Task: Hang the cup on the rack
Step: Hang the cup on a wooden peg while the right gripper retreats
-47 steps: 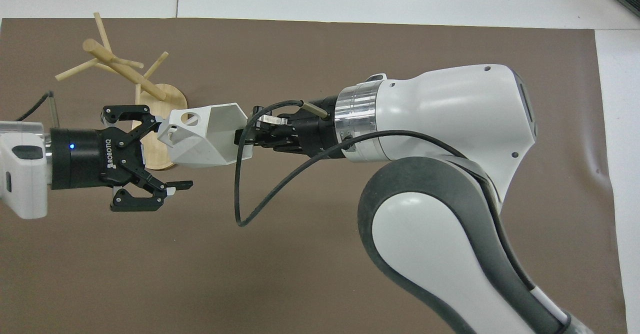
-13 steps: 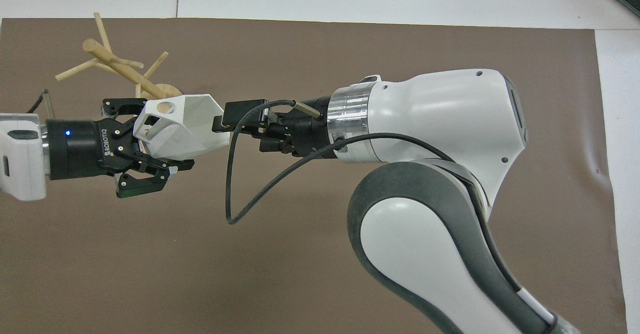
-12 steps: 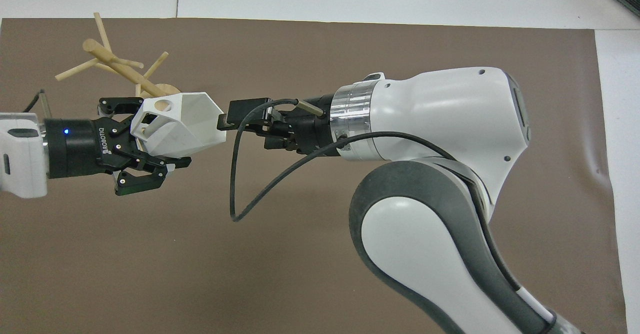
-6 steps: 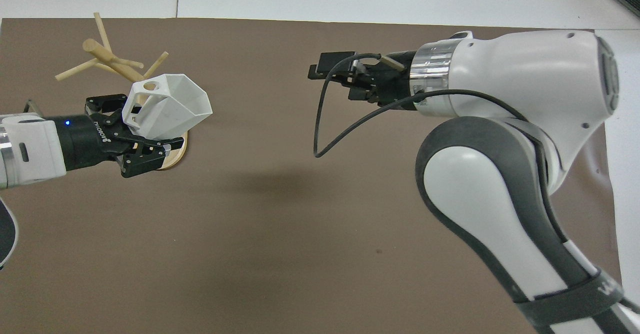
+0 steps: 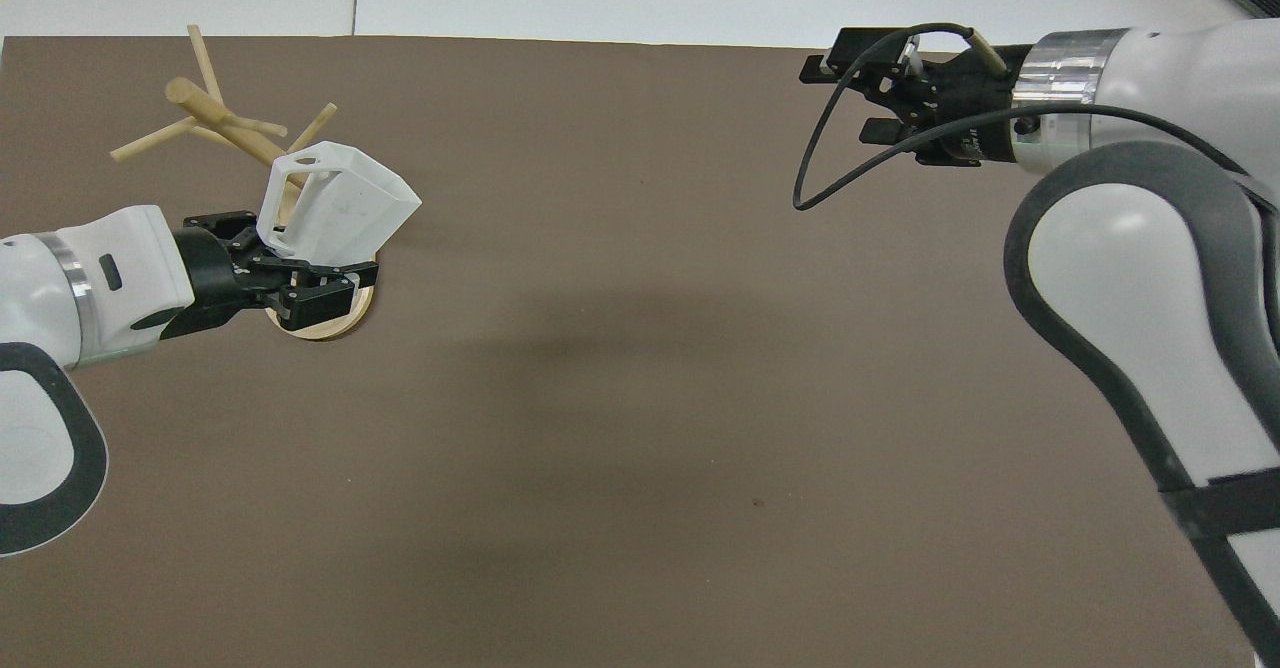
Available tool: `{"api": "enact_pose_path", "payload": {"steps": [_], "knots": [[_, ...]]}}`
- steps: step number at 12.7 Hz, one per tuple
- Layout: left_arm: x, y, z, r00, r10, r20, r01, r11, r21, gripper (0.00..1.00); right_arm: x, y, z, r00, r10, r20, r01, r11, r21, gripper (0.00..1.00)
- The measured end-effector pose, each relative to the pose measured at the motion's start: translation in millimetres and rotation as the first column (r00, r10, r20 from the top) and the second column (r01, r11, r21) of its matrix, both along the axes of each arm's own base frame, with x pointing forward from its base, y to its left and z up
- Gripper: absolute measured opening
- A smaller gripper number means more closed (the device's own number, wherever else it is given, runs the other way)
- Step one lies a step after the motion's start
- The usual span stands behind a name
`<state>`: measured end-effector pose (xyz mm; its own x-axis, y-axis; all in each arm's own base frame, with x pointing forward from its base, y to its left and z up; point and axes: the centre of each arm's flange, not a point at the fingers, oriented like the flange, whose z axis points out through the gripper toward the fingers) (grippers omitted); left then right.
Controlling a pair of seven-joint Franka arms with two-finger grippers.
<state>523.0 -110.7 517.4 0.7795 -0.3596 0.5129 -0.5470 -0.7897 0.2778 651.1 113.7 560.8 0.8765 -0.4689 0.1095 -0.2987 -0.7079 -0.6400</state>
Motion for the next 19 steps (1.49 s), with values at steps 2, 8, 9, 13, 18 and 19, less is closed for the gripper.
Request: {"api": "enact_pose_path", "payload": {"steps": [2,8,9,13,18,19], "knots": [[2,-8,-8,0.998,0.050,-0.043,-0.049,0.999,0.010,0.73,2.4,-43,-9,0.999,-0.034,-0.020,0.032,0.995,-0.093,1.00],[31,-19,-25,0.990,0.132,-0.044,-0.128,0.988,0.081,0.73,-9.4,-84,-22,0.992,0.033,-0.119,-0.085,0.880,-0.467,1.00],[35,-20,-26,0.983,0.178,-0.043,-0.175,0.982,0.069,0.73,-12.4,-85,-23,0.989,0.040,-0.142,-0.107,0.858,-0.502,1.00],[47,-18,-29,0.969,0.244,-0.031,-0.242,0.969,0.047,0.73,-28.6,-89,-26,0.962,0.094,-0.255,-0.224,0.807,-0.547,1.00],[59,-14,-42,0.961,0.275,-0.032,-0.273,0.961,0.045,0.73,-38.8,-120,-20,0.946,0.108,-0.306,-0.268,0.791,-0.550,1.00],[60,-13,-45,0.960,0.278,-0.034,-0.276,0.960,0.047,0.73,-42.6,-119,-13,0.942,0.108,-0.318,-0.276,0.790,-0.547,1.00]]}}
